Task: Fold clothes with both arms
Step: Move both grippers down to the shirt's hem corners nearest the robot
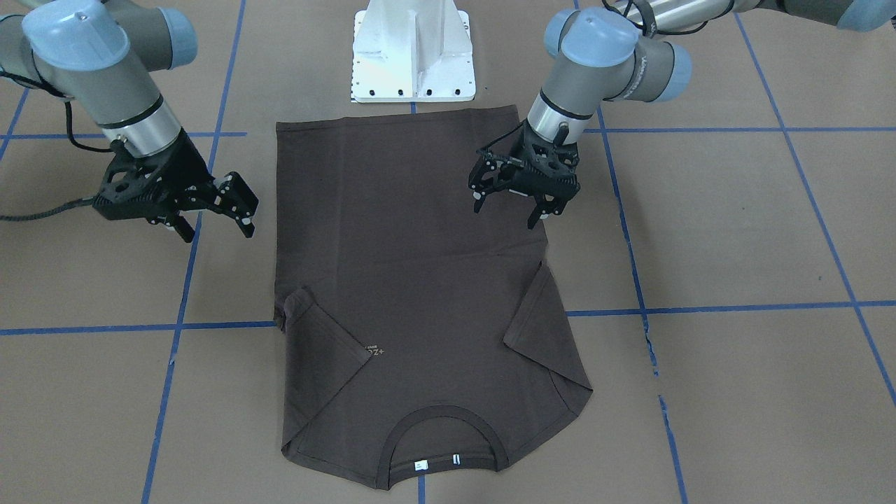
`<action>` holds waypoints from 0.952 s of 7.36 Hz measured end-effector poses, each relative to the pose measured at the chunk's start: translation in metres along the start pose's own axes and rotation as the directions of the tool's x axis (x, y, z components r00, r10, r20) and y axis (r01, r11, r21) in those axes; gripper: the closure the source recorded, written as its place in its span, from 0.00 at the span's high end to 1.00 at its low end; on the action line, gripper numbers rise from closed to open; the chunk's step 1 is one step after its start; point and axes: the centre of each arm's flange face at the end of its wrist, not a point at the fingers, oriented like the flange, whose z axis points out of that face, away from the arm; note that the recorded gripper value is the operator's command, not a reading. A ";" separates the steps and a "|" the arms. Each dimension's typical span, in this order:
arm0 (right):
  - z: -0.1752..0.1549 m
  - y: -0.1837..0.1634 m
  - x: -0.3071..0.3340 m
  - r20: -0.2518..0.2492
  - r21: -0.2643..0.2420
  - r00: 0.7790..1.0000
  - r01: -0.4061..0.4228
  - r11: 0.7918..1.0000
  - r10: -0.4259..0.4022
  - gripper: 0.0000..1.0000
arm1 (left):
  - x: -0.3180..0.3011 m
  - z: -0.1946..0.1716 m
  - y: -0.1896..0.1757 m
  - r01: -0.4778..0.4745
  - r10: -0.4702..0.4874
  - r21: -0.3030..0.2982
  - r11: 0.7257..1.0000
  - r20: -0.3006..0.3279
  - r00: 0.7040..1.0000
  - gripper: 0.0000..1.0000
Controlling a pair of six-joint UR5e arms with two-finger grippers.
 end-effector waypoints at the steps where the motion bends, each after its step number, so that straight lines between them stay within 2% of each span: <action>1: -0.007 0.036 0.002 0.002 -0.010 0.999 -0.034 0.999 0.034 0.98 | 0.009 -0.006 0.039 0.038 -0.038 -0.001 0.999 -0.009 0.999 1.00; 2: -0.014 0.072 0.005 0.001 -0.021 0.998 -0.068 0.997 0.068 0.96 | 0.015 -0.012 0.074 0.084 -0.085 -0.017 0.996 -0.019 0.996 0.89; 3: -0.019 0.113 0.007 -0.006 -0.022 0.996 -0.094 0.995 0.094 0.93 | 0.013 -0.020 0.106 0.126 -0.127 -0.050 0.991 -0.021 0.992 0.71; 4: -0.021 0.149 0.008 -0.015 -0.019 0.994 -0.109 0.994 0.108 0.94 | 0.008 -0.030 0.140 0.170 -0.172 -0.092 0.981 -0.014 0.985 0.60; 5: -0.021 0.175 0.011 -0.024 -0.018 0.993 -0.118 0.993 0.118 0.95 | 0.007 -0.034 0.174 0.221 -0.222 -0.130 0.967 0.005 0.975 0.57; 7: -0.019 0.200 0.016 -0.019 -0.016 0.994 -0.112 0.994 0.112 0.96 | 0.011 -0.027 0.228 0.282 -0.273 -0.177 0.943 0.071 0.959 0.54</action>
